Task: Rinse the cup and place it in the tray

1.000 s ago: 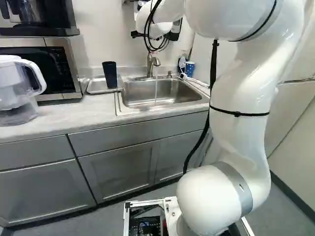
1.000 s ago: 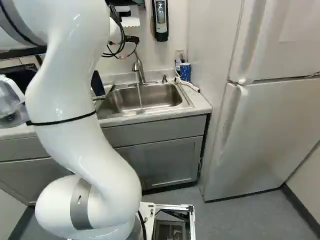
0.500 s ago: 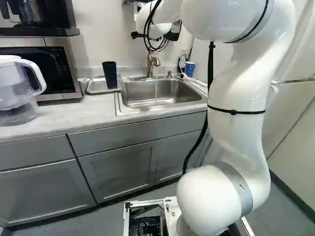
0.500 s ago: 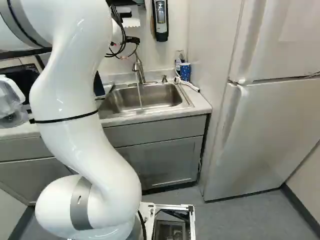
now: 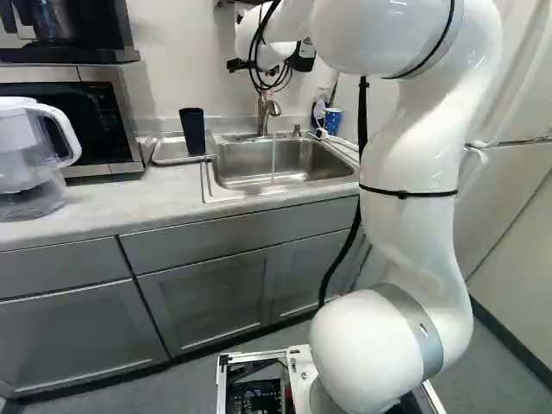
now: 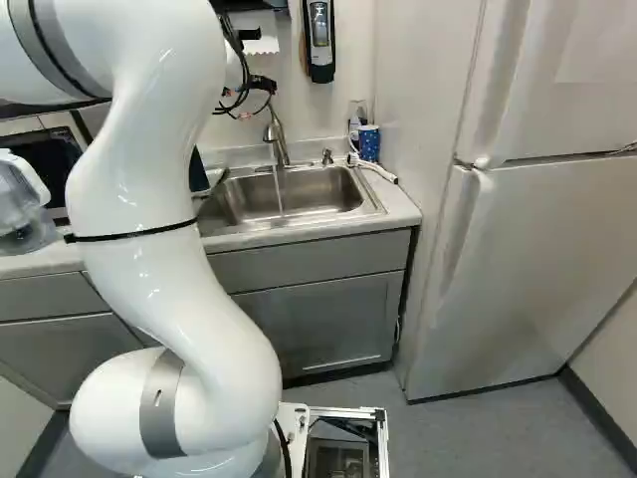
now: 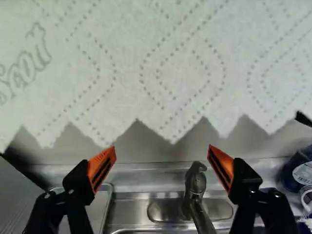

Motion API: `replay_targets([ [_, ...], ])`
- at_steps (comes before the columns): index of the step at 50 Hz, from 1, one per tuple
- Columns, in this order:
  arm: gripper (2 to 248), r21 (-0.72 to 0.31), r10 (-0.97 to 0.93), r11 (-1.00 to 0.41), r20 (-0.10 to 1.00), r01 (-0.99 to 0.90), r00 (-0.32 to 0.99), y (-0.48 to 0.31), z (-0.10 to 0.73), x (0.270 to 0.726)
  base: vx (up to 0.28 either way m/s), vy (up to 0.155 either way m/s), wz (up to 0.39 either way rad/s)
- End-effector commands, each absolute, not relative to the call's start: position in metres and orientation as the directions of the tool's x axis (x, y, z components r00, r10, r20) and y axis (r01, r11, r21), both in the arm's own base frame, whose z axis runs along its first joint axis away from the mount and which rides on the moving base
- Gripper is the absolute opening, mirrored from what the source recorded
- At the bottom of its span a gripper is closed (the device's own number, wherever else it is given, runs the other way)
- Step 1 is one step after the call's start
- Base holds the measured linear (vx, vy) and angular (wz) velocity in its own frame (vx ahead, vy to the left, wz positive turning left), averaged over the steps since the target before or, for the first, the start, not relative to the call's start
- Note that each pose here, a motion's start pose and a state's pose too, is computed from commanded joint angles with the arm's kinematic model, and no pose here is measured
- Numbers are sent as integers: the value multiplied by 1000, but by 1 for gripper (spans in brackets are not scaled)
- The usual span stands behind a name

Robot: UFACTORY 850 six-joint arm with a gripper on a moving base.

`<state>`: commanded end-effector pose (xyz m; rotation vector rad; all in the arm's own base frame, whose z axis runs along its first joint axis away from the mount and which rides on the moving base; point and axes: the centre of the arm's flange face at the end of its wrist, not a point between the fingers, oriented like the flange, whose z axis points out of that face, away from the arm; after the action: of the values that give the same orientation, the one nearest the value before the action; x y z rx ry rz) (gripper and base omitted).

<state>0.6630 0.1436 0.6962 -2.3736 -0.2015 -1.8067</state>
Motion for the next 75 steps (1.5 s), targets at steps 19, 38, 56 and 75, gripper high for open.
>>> replay_targets([
  [19,247,-39,24,-979,953,199,304,145,692,663,0,0,0],
  [38,247,-39,24,-979,953,199,304,145,692,663,0,0,0],
  [56,247,-39,24,-979,953,199,304,145,692,663,0,0,0],
  [75,247,-39,27,-979,948,201,316,145,692,656,0,0,0],
])
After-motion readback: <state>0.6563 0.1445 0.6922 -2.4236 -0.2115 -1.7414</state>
